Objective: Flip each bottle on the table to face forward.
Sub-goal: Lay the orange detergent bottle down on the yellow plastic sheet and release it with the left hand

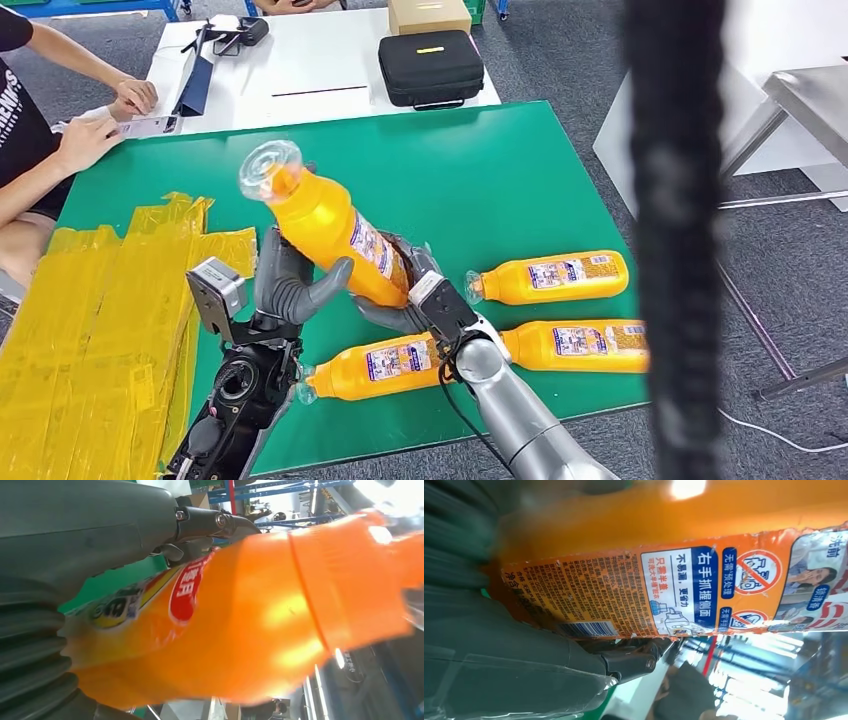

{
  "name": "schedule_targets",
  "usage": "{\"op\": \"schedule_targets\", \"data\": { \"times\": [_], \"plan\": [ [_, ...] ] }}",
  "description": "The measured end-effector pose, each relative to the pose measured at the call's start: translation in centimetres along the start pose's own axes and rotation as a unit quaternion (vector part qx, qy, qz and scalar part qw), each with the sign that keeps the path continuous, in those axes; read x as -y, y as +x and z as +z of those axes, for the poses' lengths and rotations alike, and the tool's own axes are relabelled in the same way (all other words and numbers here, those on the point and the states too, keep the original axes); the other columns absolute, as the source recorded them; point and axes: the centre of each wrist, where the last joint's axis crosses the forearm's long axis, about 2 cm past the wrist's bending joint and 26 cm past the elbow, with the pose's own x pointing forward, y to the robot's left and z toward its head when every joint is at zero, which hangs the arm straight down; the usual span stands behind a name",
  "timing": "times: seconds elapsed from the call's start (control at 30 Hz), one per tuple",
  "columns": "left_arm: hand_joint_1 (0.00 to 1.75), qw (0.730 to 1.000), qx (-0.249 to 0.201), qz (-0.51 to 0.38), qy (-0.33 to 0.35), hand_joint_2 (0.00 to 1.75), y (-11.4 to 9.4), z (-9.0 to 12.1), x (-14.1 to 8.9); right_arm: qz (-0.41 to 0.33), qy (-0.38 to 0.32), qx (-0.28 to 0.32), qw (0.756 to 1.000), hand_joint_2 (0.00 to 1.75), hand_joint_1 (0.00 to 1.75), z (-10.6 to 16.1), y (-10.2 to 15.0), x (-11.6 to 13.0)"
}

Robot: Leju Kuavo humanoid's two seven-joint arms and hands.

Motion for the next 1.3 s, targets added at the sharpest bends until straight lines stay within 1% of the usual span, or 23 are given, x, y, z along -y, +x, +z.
{"op": "schedule_targets", "data": {
  "times": [0.23, 0.43, 0.47, 0.57, 0.6, 1.1, 1.13, 1.23, 1.27, 1.3],
  "plan": [
    [0.0, 1.0, 0.0, -0.002, 0.003, 1.75, 0.0, 0.1, -0.1, 0.005, 0.016, 0.013, 1.0, 1.75, 1.75, 0.1, 0.3, -0.2],
    [0.0, 1.0, -0.006, -0.002, 0.005, 1.75, -0.2, 0.7, 0.0, 0.035, 0.019, 0.009, 0.999, 1.75, 1.75, 0.5, 0.3, -0.2],
    [0.14, 1.0, -0.007, -0.003, 0.004, 1.75, -0.2, 0.8, 0.1, 0.039, 0.019, 0.008, 0.999, 1.75, 1.75, 0.5, 0.2, -0.3],
    [1.44, 1.0, -0.008, -0.003, 0.004, 1.75, -0.2, 0.8, 0.1, 0.044, 0.02, 0.005, 0.999, 1.75, 1.75, 0.7, 0.2, -0.3],
    [1.73, 1.0, -0.008, -0.004, 0.004, 1.75, -0.2, 0.9, 0.1, 0.044, 0.02, 0.004, 0.999, 1.75, 1.75, 0.7, 0.2, -0.4],
    [1.75, 1.0, 0.0, -0.004, 0.014, 1.75, 0.0, 1.5, 0.1, 0.053, 0.016, 0.001, 0.998, 1.75, 1.75, 0.8, 0.2, -0.6],
    [1.75, 1.0, 0.001, -0.004, 0.015, 1.75, 0.0, 1.5, 0.1, 0.054, 0.015, 0.001, 0.998, 1.75, 1.66, 0.8, 0.2, -0.6],
    [1.75, 1.0, 0.006, -0.004, 0.016, 1.75, 0.1, 1.5, 0.0, 0.061, 0.011, 0.003, 0.998, 1.75, 0.35, 0.8, 0.2, -0.6],
    [1.75, 1.0, 0.008, -0.005, 0.018, 1.75, 0.1, 1.4, 0.0, 0.065, 0.01, 0.002, 0.998, 1.75, 0.0, 0.7, 0.3, -0.7],
    [1.75, 1.0, 0.01, -0.006, 0.02, 1.75, 0.2, 1.4, -0.1, 0.068, 0.008, 0.002, 0.998, 1.75, 0.0, 0.7, 0.3, -0.7]
  ]
}}
